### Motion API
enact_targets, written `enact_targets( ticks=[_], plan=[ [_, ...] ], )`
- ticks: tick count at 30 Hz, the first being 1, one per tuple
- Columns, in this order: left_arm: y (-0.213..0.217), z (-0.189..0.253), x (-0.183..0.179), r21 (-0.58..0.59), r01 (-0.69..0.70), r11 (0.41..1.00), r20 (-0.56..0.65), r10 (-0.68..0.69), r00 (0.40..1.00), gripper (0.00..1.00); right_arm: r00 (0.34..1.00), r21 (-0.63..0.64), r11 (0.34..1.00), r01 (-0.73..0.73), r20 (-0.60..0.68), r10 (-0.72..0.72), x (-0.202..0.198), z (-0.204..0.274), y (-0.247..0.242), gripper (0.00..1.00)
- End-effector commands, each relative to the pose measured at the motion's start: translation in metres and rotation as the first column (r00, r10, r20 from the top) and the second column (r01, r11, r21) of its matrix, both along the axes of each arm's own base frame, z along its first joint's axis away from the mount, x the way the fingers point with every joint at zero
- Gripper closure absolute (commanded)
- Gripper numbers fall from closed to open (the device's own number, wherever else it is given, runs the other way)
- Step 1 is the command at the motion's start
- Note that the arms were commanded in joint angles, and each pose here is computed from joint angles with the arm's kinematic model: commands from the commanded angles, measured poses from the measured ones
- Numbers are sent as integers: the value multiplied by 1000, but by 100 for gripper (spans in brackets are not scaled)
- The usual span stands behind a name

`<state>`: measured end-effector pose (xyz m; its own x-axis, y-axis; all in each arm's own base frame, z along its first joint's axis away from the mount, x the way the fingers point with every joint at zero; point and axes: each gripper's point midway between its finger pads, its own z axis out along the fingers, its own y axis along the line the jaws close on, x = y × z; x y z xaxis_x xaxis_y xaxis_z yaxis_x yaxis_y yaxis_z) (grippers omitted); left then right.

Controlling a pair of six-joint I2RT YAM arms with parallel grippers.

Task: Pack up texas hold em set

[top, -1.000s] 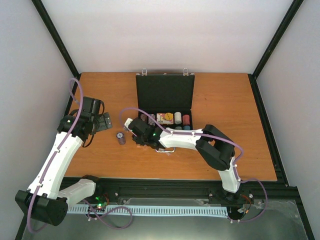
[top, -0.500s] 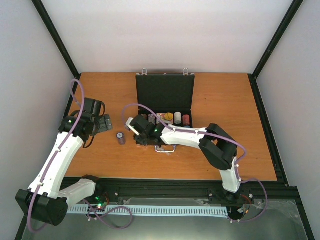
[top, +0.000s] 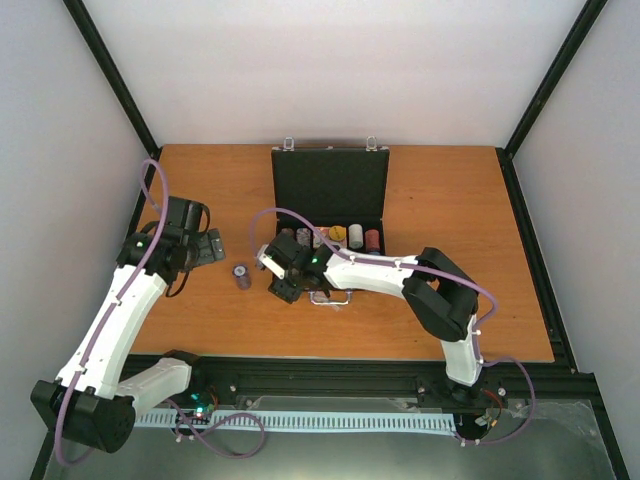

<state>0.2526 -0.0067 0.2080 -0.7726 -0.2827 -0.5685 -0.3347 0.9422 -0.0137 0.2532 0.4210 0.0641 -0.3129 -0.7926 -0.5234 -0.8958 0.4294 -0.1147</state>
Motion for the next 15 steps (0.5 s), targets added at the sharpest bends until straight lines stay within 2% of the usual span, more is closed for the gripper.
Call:
enact_targets(
  ticks=[1, 5, 8, 12, 15],
  plan=[
    [-1, 8, 2, -18, 2, 1000, 41, -1, 999, 0, 975, -69, 995, -68, -215, 52, -53, -31, -19, 29],
    [0, 9, 1, -13, 2, 1000, 45, -1, 999, 0, 978, -33, 998, -54, -204, 47, -52, -11, -15, 11],
    [0, 9, 1, -15, 4, 1000, 46, -3, 999, 0, 973, 10, 997, -75, -216, 76, -55, 11, -7, 1],
    [-1, 9, 1, -22, 6, 1000, 48, -4, 999, 0, 976, 44, 996, -74, -203, 81, -54, 40, -3, 0],
    [-2, 9, 1, -22, 6, 1000, 49, -5, 999, 0, 989, 56, 998, -13, -149, 21, -40, 58, -5, 0]
  ],
)
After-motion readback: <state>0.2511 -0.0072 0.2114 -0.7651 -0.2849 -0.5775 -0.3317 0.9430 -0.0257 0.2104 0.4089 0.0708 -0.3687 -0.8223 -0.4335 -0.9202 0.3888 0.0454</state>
